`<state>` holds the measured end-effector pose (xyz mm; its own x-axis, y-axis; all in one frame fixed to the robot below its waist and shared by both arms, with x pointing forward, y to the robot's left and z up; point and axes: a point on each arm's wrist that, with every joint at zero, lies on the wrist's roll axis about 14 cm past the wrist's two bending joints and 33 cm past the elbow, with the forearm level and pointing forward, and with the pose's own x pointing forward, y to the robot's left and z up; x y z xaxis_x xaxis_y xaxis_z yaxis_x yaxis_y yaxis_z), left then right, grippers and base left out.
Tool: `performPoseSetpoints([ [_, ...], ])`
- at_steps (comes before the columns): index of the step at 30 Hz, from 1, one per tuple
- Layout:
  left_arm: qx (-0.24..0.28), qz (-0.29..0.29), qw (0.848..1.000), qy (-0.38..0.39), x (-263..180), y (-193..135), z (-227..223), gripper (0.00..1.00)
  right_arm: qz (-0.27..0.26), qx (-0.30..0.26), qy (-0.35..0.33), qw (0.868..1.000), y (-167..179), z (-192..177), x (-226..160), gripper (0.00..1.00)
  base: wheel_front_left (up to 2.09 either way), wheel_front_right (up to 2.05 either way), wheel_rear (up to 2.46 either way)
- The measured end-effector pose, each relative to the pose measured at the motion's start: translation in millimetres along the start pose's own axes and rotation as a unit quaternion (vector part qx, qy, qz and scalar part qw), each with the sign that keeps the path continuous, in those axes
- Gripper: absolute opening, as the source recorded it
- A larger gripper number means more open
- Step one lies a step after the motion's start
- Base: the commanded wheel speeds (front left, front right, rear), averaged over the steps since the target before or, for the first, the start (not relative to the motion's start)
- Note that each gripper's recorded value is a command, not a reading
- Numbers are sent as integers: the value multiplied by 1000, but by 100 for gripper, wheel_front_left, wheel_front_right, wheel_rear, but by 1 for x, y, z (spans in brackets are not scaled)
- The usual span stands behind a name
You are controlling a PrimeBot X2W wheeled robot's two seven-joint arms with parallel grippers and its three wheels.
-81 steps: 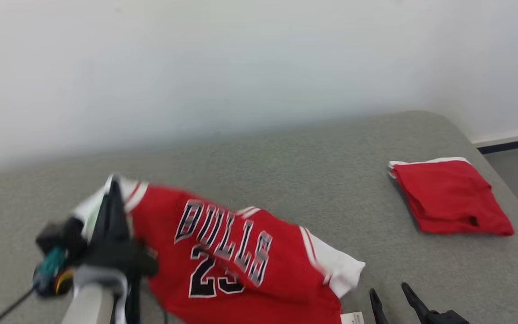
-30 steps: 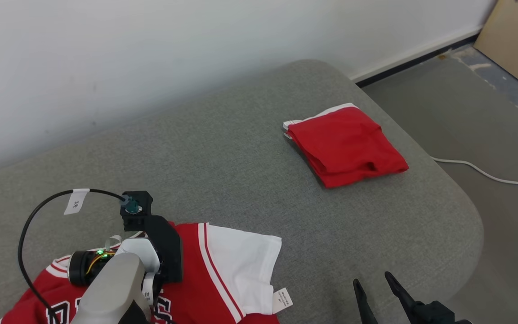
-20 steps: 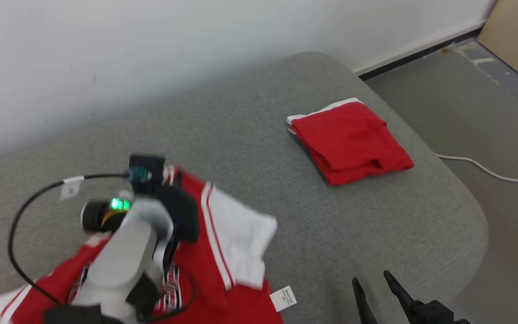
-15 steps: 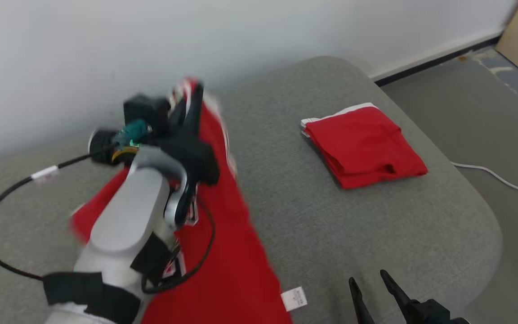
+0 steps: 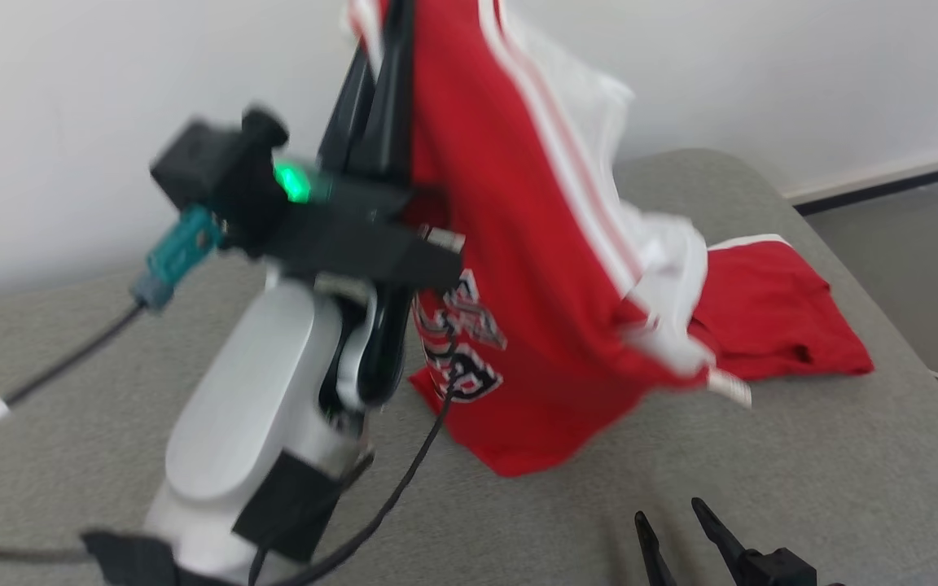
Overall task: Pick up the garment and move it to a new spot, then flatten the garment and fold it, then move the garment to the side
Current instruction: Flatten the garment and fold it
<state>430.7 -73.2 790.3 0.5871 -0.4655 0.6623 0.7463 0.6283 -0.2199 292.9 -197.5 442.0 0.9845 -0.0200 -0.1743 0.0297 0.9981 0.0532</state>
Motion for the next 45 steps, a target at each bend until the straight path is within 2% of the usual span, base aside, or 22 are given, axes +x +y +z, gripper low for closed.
performPoseSetpoints([
  [2,0,65,997,43,-33,38,-25,0,15,-1,1,1000,8,0,4,100,0,0,0],
  [4,4,143,986,88,-79,83,-48,0,30,-2,3,1000,17,0,7,100,0,0,0],
  [5,5,182,977,112,-106,105,-59,0,38,-4,3,999,21,0,9,100,0,0,0],
  [8,12,302,937,172,-193,161,-81,0,62,-8,3,998,35,2,16,100,0,0,0],
  [9,12,302,937,172,-193,161,-81,0,62,-8,3,998,35,2,16,100,0,0,0],
  [12,17,376,906,192,-251,192,-81,0,89,-13,6,996,51,3,22,100,0,0,0],
  [15,15,430,881,196,-290,211,-76,0,111,-18,8,994,64,3,27,100,0,0,0],
  [16,15,443,874,199,-301,215,-76,33,117,-20,9,993,68,3,28,100,0,0,0],
  [17,15,452,868,205,-311,217,-77,100,122,-21,9,992,70,4,29,100,0,0,0],
  [24,21,490,839,235,-354,223,-83,100,119,-27,2,993,65,9,27,100,0,0,0],
  [25,29,491,837,241,-359,223,-82,100,116,-27,-1,993,63,11,27,100,0,0,0],
  [26,62,487,835,249,-363,228,-73,100,108,-30,-4,994,57,14,26,100,0,0,0],
  [33,119,407,856,297,-334,223,-73,100,92,-45,-14,995,44,27,22,100,0,0,0],
  [36,154,396,854,301,-309,232,-63,100,91,-47,-22,994,43,33,20,100,0,0,0],
  [41,176,422,834,309,-315,250,-53,100,78,-44,-25,996,37,37,14,100,0,0,0],
  [45,138,457,808,346,-362,248,-69,100,57,-40,-10,998,23,27,8,100,0,0,0],
])
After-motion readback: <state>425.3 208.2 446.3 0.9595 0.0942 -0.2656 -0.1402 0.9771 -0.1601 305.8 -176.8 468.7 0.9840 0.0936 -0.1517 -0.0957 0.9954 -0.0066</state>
